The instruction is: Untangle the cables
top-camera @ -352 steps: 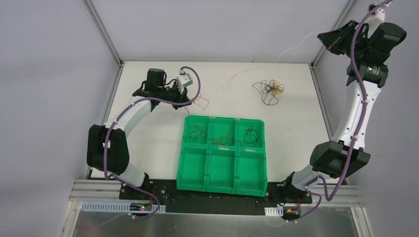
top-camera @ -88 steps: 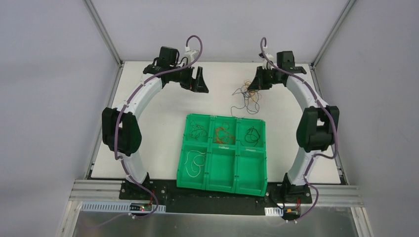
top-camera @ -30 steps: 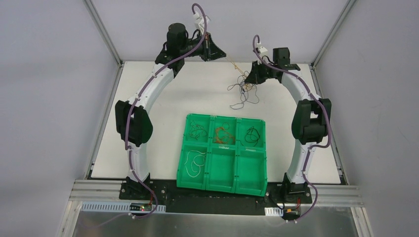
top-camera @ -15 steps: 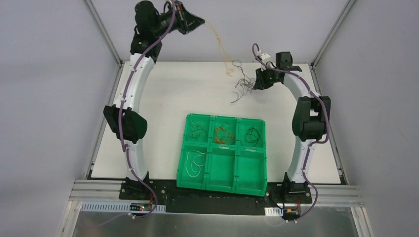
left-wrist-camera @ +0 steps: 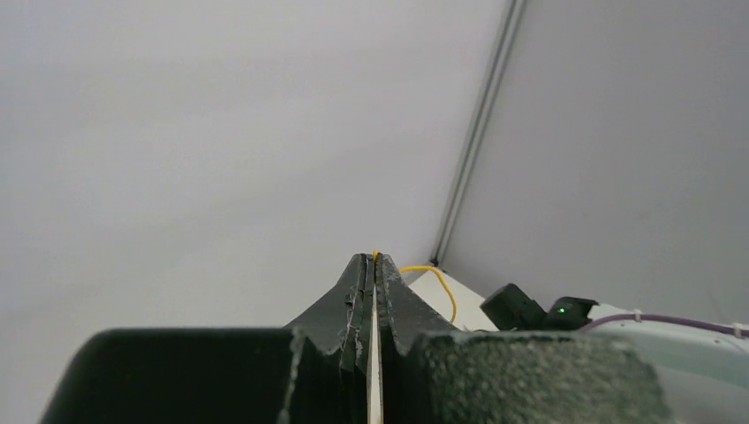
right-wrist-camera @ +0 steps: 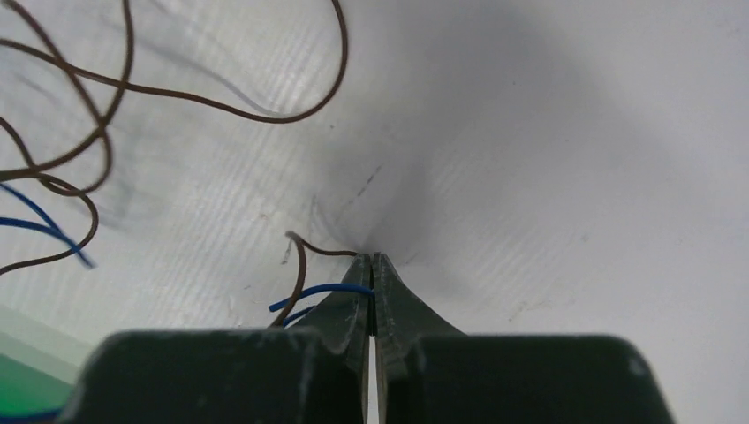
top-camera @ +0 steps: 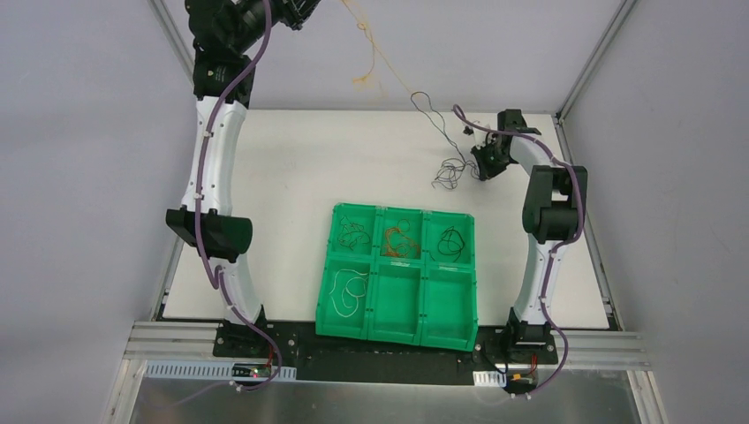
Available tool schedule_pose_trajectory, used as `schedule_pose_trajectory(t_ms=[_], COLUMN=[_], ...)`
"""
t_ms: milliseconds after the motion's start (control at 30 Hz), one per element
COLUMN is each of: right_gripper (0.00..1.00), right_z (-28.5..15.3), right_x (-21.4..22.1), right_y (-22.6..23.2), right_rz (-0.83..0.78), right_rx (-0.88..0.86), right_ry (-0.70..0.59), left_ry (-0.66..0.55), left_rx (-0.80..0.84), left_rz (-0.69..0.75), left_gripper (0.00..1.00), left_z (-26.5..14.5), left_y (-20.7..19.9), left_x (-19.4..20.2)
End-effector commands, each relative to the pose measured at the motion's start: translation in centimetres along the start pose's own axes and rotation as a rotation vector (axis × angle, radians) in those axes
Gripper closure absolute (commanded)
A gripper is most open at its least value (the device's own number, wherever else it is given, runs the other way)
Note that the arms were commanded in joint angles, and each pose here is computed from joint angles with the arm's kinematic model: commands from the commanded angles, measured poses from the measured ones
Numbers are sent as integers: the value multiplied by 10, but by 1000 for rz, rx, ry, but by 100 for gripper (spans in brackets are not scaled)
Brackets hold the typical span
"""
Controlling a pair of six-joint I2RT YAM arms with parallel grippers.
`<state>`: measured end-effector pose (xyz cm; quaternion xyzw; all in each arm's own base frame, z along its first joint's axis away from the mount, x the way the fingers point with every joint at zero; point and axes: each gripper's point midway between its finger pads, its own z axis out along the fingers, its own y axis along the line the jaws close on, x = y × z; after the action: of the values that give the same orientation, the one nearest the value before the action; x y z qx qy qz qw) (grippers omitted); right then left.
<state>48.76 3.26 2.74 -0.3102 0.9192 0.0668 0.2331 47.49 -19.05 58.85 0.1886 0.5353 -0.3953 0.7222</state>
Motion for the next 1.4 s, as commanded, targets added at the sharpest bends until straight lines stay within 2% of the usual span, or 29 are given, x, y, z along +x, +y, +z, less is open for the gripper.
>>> schedule_pose_trajectory(t_ms=[0, 133, 267, 400, 433, 600, 767, 833, 900, 967, 1100, 1367], right_gripper=[100, 100, 100, 100, 95, 53, 29, 22, 10, 3, 1, 1], right_z=[-1, 4, 1, -10, -15, -47, -92, -110, -126, -141, -164, -183], right_x=[26, 44, 58, 55, 50, 15, -15, -25, -33, -39, -44, -30], right_y=[-21, -32, -43, -37, -32, -15, 7, 16, 24, 31, 41, 61], right_rz=[-49, -56, -40, -3, 15, 110, 183, 208, 232, 249, 285, 303], right_rx=[78, 113, 136, 98, 80, 31, -24, -45, -56, -66, -67, -73], right_ry=[112, 179, 211, 187, 167, 48, -65, -105, -142, -172, -208, -223], left_ry=[-160, -213, -221, -158, -143, -64, 91, 190, 293, 356, 453, 622], left_rx=[-75, -145, -312, -260, -216, -6, 234, 376, 490, 578, 725, 898], left_rz=[147, 208, 259, 185, 154, 6, -71, -133, -205, -234, -277, -379], left_gripper=[100, 100, 100, 100, 100, 100, 100, 100, 100, 100, 100, 100], left_z=[-23, -31, -44, -45, -43, -41, -47, -54, -64, -77, -107, -165], left_y=[-9, -4, 22, 20, 14, -28, -86, -123, -156, -186, -238, -309], left_x=[-75, -96, -103, -83, -76, -45, 0, 29, 67, 94, 136, 201])
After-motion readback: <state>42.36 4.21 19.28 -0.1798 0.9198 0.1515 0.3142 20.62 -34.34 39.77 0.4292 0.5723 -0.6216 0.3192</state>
